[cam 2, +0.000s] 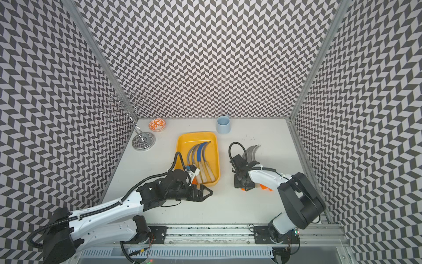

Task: Put small sickles into storage boxes
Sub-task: Pick up the sickle at the center of the board.

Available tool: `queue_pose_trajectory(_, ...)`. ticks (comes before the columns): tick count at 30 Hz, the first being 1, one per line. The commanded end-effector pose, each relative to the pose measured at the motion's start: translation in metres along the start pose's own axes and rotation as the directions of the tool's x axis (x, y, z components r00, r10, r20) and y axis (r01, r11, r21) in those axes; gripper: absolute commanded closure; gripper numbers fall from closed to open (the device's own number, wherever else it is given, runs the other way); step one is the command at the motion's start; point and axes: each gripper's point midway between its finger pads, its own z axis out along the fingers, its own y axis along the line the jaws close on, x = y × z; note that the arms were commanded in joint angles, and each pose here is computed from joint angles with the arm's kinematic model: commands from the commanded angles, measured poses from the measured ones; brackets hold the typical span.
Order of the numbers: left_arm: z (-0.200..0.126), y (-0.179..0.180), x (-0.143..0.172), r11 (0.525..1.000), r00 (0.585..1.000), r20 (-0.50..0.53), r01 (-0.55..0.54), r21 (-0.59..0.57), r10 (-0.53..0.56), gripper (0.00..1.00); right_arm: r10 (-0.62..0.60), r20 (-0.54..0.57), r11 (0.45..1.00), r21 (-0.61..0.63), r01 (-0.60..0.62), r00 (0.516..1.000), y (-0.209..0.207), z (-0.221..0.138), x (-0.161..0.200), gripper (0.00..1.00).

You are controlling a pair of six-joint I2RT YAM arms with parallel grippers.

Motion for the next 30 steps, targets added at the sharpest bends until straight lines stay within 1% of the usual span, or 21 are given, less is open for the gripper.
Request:
queue_pose_trajectory(1, -0.003, -0.009, -0.009, 1.000, 1.000, 0.025, -0.019, 0.004, 0.019, 0.00, 0.016, -0.014, 1.000, -0.007, -0.016, 1.000, 0.000, 0.010, 0.003, 0.53)
queue_pose_trajectory(8, -0.005, -0.008, -0.012, 1.000, 0.999, 0.029, -0.025, -0.003, 0.025, 0.00, 0.015, -0.029, 1.000, 0.005, -0.015, 0.999, -0.002, 0.017, 0.007, 0.70)
queue_pose_trajectory(10, -0.007, -0.008, -0.014, 1.000, 0.999, 0.032, -0.024, -0.006, 0.025, 0.00, 0.016, -0.030, 1.000, 0.007, -0.016, 0.999, -0.003, 0.018, 0.008, 0.77)
queue_pose_trajectory(13, -0.009, -0.008, -0.017, 1.000, 0.999, 0.039, -0.027, -0.009, 0.027, 0.00, 0.012, -0.027, 1.000, 0.005, -0.012, 1.000, -0.003, 0.016, 0.007, 0.86)
queue_pose_trajectory(17, -0.013, -0.007, -0.020, 1.000, 0.999, 0.049, -0.023, -0.011, 0.023, 0.00, 0.008, -0.011, 1.000, 0.001, -0.008, 1.000, -0.002, 0.008, 0.002, 0.90)
queue_pose_trajectory(23, -0.020, -0.007, -0.028, 0.999, 0.997, 0.069, -0.027, -0.019, 0.028, 0.00, 0.002, 0.038, 0.999, -0.041, -0.001, 0.999, 0.008, -0.018, -0.011, 0.90)
queue_pose_trajectory(30, -0.026, -0.005, -0.040, 0.999, 0.995, 0.093, -0.030, -0.030, 0.033, 0.00, -0.029, 0.110, 0.994, -0.103, 0.040, 0.993, 0.021, -0.050, -0.029, 0.91)
